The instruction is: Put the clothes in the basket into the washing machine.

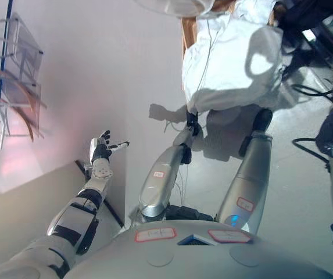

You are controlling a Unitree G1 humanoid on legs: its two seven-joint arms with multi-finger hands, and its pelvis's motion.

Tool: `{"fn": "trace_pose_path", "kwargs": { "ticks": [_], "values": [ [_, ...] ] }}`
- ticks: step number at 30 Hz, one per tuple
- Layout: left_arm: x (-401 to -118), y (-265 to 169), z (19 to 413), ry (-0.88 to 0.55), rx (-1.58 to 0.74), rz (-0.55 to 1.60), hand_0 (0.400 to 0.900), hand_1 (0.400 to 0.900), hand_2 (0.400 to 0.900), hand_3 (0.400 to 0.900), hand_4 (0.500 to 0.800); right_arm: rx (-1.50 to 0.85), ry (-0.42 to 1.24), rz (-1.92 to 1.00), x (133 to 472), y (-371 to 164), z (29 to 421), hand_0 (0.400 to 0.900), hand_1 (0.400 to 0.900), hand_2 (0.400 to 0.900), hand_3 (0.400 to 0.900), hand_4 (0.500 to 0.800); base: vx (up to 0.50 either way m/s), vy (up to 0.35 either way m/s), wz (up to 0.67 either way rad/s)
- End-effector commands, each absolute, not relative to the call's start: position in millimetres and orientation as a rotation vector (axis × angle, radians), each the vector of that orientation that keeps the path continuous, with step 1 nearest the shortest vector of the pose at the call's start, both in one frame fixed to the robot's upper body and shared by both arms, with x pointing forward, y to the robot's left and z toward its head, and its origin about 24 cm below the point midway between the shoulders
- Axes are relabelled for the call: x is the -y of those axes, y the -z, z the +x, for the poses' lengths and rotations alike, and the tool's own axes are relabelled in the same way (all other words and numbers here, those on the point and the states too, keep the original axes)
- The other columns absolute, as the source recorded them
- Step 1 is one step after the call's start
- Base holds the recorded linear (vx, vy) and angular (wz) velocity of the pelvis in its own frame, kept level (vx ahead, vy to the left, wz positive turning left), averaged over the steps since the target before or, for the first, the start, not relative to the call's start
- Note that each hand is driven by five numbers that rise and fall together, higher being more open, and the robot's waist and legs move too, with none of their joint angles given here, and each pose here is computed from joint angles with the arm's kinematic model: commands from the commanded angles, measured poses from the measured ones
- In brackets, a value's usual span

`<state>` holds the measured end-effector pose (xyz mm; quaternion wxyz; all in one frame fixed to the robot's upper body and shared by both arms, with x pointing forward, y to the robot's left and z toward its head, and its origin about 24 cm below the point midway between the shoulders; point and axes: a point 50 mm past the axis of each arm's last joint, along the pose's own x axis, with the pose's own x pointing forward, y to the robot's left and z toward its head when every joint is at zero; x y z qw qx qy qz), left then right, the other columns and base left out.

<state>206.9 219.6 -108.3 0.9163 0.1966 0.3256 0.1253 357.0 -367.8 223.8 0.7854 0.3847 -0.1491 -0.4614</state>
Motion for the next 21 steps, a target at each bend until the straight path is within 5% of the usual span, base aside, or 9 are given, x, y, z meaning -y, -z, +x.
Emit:
{"fn": "trace_pose_path", "kwargs": {
  "ticks": [1, 5, 14, 15, 16, 21],
  "values": [
    [-249.3, 96.9, 210.7, -0.302, -0.625, 0.496, 0.900, 0.900, 0.900, 0.900, 0.800, 0.619, 0.864, 0.619, 374.5, -310.6, 344.0, 0.400, 0.400, 0.400, 0.400, 0.500, 0.068, -0.095, 0.19],
    [-254.2, 91.5, 213.2, -0.302, -0.594, 0.482, 0.900, 0.900, 0.900, 0.900, 0.800, 0.711, 0.746, 0.504, 362.9, -338.5, 343.3, 0.400, 0.400, 0.400, 0.400, 0.500, 0.077, -0.100, 0.16],
    [-255.1, 90.9, 215.2, -0.273, -0.595, 0.512, 0.900, 0.900, 0.900, 0.900, 0.800, 0.722, 0.778, 0.424, 368.2, -351.7, 337.0, 0.400, 0.400, 0.400, 0.400, 0.500, 0.057, -0.038, -0.02],
    [-255.6, 90.3, 216.8, -0.278, -0.596, 0.508, 0.900, 0.900, 0.900, 0.900, 0.800, 0.706, 0.776, 0.428, 367.3, -349.3, 339.1, 0.439, 0.439, 0.439, 0.439, 0.524, 0.028, -0.008, -0.10],
    [-255.8, 90.1, 217.0, -0.278, -0.596, 0.507, 0.900, 0.900, 0.900, 0.900, 0.800, 0.707, 0.776, 0.429, 367.2, -349.5, 339.2, 0.900, 0.900, 0.900, 0.900, 0.800, 0.026, 0.001, -0.13],
    [-254.8, 90.3, 219.9, -0.288, -0.605, 0.491, 0.900, 0.900, 0.900, 0.900, 0.800, 0.652, 0.742, 0.455, 361.0, -337.9, 348.7, 0.900, 0.900, 0.900, 0.900, 0.800, 0.024, 0.036, -0.10]
  ]
}}
